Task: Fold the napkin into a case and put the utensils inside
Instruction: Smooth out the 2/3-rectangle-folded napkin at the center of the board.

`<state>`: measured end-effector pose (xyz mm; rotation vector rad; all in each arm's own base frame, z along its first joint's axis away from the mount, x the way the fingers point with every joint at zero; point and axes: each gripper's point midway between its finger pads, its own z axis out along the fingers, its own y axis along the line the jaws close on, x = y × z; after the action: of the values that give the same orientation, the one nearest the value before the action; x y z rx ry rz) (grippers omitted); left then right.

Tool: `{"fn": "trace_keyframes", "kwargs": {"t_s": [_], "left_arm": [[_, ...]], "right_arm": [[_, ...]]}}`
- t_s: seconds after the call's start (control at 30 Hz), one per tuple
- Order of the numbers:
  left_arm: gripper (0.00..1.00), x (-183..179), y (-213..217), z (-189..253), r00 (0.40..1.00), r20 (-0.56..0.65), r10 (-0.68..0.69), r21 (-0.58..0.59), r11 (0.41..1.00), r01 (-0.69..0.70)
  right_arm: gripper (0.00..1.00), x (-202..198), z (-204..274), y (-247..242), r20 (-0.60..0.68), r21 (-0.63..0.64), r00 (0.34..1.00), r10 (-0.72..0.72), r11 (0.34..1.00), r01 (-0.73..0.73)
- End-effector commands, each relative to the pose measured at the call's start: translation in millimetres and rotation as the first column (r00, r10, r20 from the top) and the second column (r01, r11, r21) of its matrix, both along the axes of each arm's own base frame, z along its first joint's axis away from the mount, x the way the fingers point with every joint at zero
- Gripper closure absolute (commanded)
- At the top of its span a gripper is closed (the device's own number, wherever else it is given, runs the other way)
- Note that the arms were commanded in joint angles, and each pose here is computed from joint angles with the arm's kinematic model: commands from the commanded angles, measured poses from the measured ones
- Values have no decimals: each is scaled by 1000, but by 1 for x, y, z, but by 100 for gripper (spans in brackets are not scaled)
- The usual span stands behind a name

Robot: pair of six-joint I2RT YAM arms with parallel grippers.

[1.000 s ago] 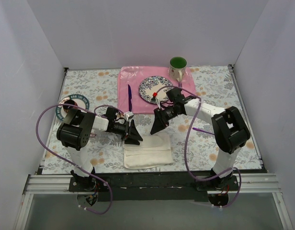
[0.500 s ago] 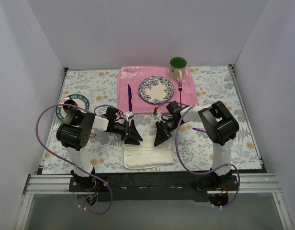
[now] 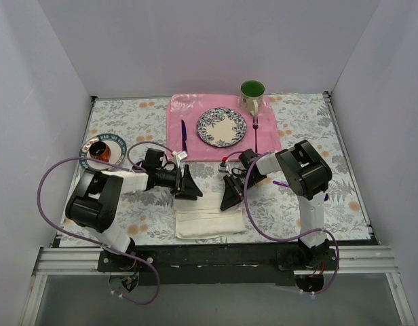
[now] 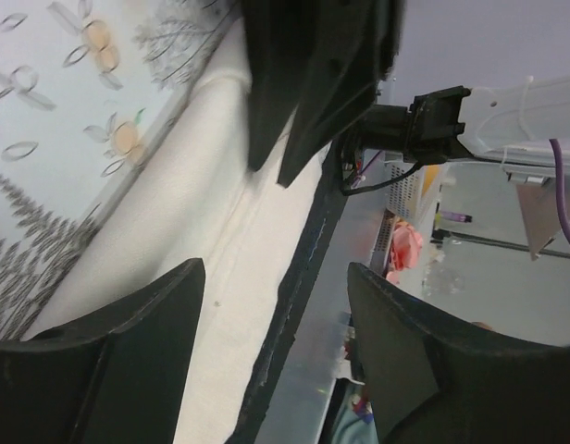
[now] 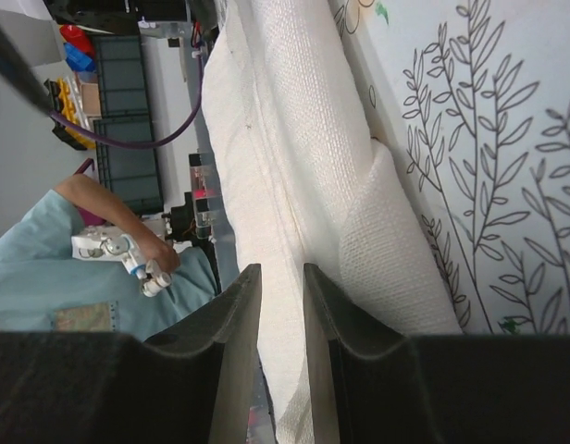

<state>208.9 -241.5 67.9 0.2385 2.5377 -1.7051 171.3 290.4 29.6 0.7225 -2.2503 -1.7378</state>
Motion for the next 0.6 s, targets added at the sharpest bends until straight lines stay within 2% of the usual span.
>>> {"fn": "trace_keyframes", "kwargs": {"t_s": [0.0,0.07,0.17,0.3,0.33,0.37,0.43,0.57], "left_arm": [[38,3,-26,31,991,127,-41,-63,997,49],[38,5,-29,25,993,116,-31,-76,996,40],[39,6,-23,6,1000,18,-13,-57,998,14],[40,6,-5,-29,995,-94,34,26,999,-31],[40,9,0,-34,998,-64,25,47,999,-22],[40,2,7,-39,993,-117,28,79,997,-18],[40,5,15,-41,998,-68,5,101,995,2],[39,17,42,-38,993,-89,80,126,990,-68]], "right_arm": [[66,2,-21,-6,35,-50,999,-6,999,8],[66,4,-21,-5,35,-49,999,-8,999,9],[66,5,-23,-6,40,-54,999,-8,999,10],[66,4,-28,-11,27,-68,1000,-8,998,10],[66,6,-29,-13,28,-71,1000,-14,997,16],[66,6,-30,-14,26,-74,1000,-16,997,18],[66,7,-32,-16,26,-79,999,-21,997,23],[66,9,-35,-18,36,-83,999,-21,996,23]]}}
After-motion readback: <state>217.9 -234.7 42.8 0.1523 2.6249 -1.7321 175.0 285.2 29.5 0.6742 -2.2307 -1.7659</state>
